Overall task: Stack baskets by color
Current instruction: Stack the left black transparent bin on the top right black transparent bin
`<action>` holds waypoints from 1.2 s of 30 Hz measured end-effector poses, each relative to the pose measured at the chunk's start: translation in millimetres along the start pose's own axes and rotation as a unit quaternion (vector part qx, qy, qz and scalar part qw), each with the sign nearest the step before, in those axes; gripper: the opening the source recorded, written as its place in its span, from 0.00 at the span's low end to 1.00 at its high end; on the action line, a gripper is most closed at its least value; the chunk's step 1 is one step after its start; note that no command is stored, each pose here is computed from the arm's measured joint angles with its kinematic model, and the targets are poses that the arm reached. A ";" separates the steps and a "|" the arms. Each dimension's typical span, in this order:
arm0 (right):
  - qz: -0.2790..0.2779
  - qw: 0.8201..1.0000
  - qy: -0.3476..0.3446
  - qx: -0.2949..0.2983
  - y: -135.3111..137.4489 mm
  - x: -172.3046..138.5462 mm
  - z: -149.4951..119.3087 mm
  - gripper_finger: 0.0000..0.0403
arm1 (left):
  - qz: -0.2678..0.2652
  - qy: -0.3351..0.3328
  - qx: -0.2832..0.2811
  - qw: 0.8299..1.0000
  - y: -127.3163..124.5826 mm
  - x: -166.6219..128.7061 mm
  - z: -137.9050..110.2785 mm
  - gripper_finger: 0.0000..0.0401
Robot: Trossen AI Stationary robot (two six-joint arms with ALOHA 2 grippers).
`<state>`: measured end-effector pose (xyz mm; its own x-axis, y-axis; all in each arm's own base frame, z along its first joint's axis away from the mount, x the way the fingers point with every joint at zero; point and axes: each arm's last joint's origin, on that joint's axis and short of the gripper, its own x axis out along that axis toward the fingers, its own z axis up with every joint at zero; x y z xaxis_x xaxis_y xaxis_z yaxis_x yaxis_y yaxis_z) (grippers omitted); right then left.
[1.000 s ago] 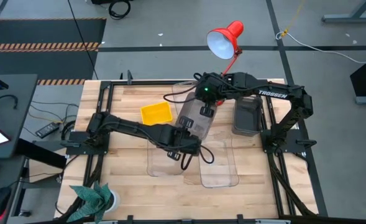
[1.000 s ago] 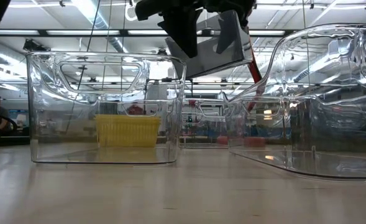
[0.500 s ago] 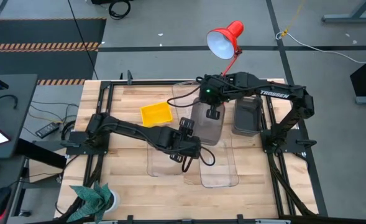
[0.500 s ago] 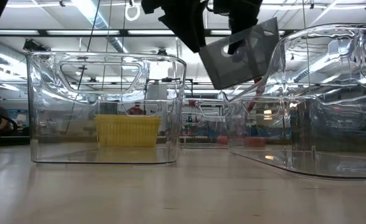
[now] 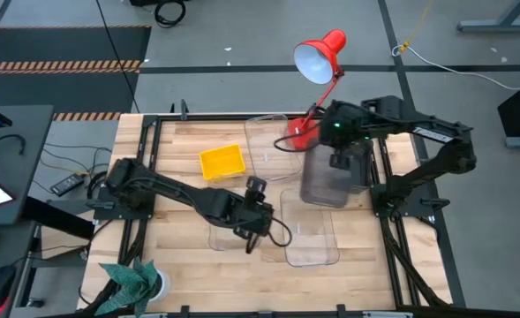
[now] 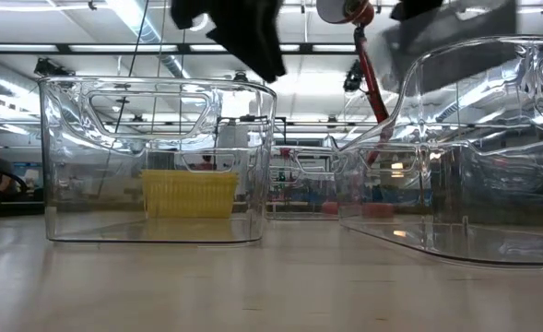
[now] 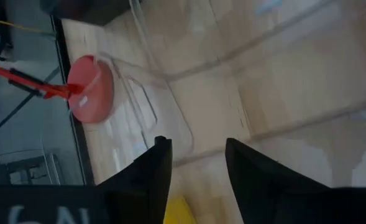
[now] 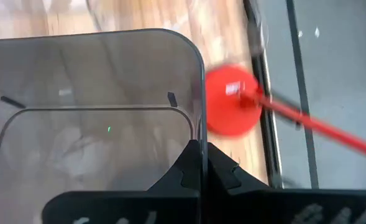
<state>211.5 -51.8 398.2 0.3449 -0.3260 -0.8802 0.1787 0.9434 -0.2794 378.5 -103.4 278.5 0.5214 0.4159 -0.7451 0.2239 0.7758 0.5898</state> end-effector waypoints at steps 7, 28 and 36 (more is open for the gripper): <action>-0.059 0.997 0.040 -0.011 -9.0 -8.1 -38.0 0.00 | 0.006 -0.073 -0.054 0.996 5.5 -18.1 -26.2 0.35; -0.127 0.990 0.049 -0.038 -29.8 29.8 -90.9 0.00 | -0.060 -0.213 -0.153 0.963 -5.8 -39.6 -76.7 0.32; -0.100 0.994 0.020 -0.033 -24.8 43.7 -93.7 0.00 | -0.067 -0.252 -0.168 0.951 0.1 -68.6 -85.2 0.32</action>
<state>135.8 -83.7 330.7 0.2707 -0.5067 -0.8185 0.1798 0.8619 -0.4741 272.7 -91.4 303.1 0.8541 0.0874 -0.5127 0.0850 0.9490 0.3035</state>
